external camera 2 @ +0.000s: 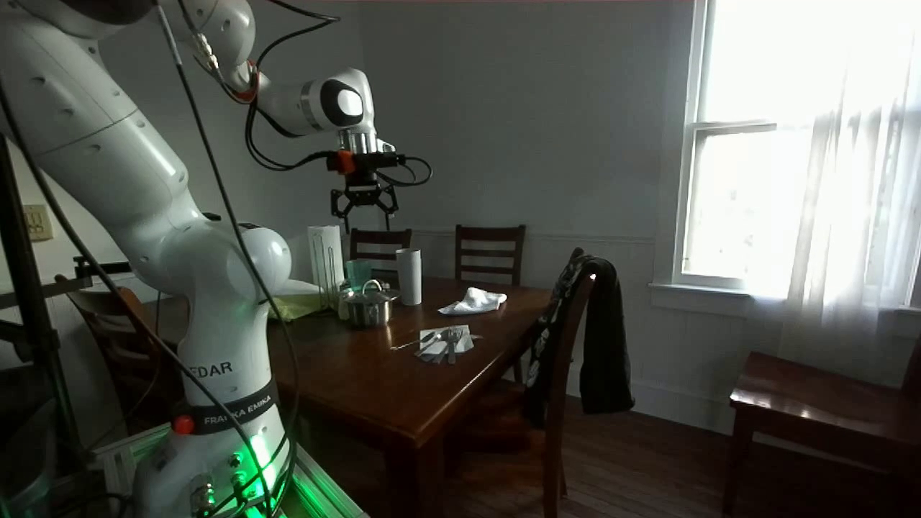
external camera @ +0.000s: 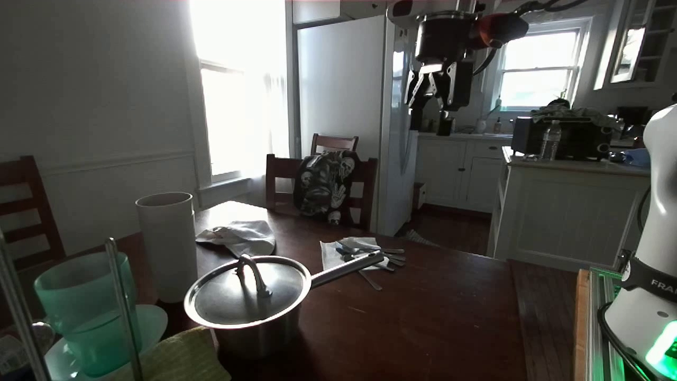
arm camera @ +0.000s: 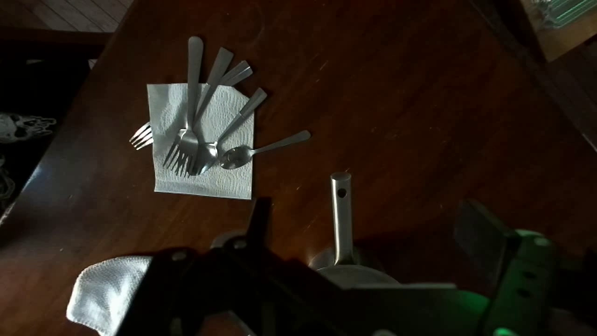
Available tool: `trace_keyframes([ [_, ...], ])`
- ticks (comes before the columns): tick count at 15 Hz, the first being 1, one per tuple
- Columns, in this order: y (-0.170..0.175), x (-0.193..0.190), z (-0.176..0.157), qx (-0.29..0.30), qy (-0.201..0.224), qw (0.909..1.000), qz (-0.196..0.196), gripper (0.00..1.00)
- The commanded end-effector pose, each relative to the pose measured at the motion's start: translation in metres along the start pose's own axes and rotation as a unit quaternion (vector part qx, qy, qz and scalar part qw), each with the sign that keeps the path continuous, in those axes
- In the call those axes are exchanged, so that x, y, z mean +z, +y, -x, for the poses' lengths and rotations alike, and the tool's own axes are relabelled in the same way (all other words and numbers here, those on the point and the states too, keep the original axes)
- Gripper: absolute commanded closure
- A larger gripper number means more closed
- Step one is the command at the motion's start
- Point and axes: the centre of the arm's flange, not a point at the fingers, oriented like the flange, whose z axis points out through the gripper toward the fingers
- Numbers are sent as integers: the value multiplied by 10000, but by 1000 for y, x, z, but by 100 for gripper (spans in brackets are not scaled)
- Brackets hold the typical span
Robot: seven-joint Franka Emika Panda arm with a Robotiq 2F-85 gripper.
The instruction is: Move the silver pot to the right
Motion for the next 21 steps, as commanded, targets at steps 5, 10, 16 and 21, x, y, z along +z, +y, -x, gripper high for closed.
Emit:
trace_keyframes([
  [5, 1, 0, 1, -21, 6, 10000, -6, 0],
  [10, -6, 11, -15, -129, -16, 9999, -48, 0],
  [16, -18, 45, -47, -139, -25, 9999, 36, 0],
  [21, -19, 81, -72, -87, 119, 9999, -3, 0],
])
